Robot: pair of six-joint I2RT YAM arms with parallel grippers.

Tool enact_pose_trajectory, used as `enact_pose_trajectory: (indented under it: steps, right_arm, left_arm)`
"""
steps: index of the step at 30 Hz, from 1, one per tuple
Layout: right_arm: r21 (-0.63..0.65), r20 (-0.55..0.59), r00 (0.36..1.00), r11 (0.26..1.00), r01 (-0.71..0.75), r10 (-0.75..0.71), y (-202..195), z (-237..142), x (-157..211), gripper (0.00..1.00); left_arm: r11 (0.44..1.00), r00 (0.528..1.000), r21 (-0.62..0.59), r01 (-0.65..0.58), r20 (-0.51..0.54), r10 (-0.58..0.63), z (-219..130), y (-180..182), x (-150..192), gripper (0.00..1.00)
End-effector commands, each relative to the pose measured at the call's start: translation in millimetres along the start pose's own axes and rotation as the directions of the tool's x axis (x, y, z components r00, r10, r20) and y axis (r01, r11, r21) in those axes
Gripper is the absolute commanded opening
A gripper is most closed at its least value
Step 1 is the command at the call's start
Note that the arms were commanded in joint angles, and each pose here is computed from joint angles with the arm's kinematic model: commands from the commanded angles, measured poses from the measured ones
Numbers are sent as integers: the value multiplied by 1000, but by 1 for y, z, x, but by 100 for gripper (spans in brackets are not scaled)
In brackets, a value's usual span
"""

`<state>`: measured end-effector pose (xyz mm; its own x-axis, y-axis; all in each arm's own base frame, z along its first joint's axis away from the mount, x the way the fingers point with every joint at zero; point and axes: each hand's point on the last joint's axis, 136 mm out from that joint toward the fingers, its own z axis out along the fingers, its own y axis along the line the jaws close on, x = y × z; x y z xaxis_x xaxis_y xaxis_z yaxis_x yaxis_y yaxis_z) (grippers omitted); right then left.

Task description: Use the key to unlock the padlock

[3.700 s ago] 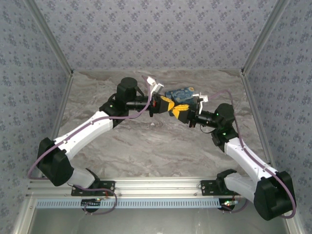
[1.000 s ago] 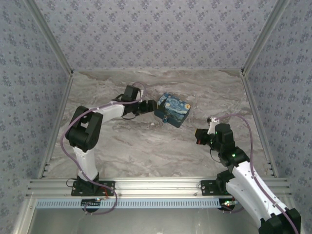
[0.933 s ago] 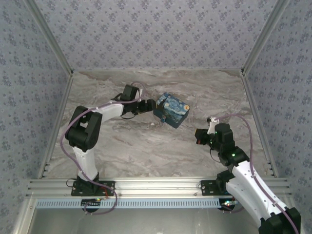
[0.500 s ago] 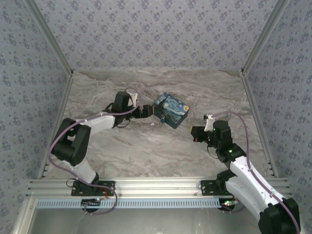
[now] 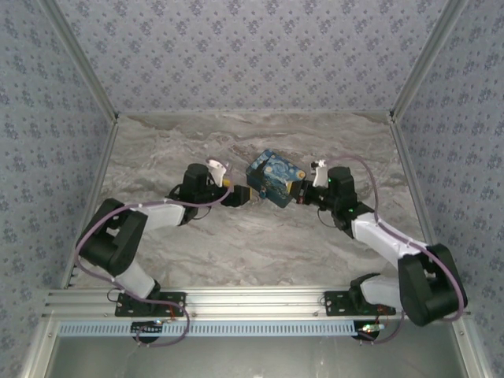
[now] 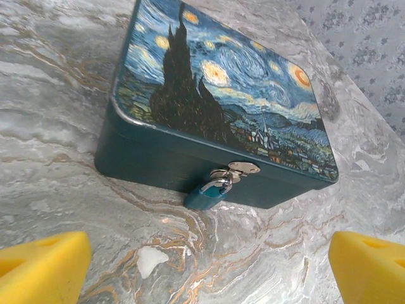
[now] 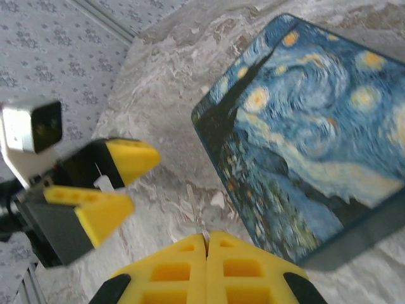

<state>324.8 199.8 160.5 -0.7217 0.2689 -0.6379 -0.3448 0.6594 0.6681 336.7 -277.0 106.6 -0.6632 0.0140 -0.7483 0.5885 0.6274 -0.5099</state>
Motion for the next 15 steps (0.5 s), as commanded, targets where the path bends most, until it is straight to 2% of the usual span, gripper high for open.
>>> enact_pose_trajectory:
  steps: [1,7,15]
  right_arm:
    - [-63,30,999,998,-31,33,13,13,-23,0]
    - [-37,7,997,996,-80,80,-1,40,-27,0]
    - [56,-72,987,988,-142,146,-26,69,-8,0]
  left_arm:
    - [994,999,97,-44,27,42,12,-17,-8,95]
    - [990,998,129,-64,11,63,27,-21,0,95]
    - [983,999,183,-35,7,34,42,-21,13,95]
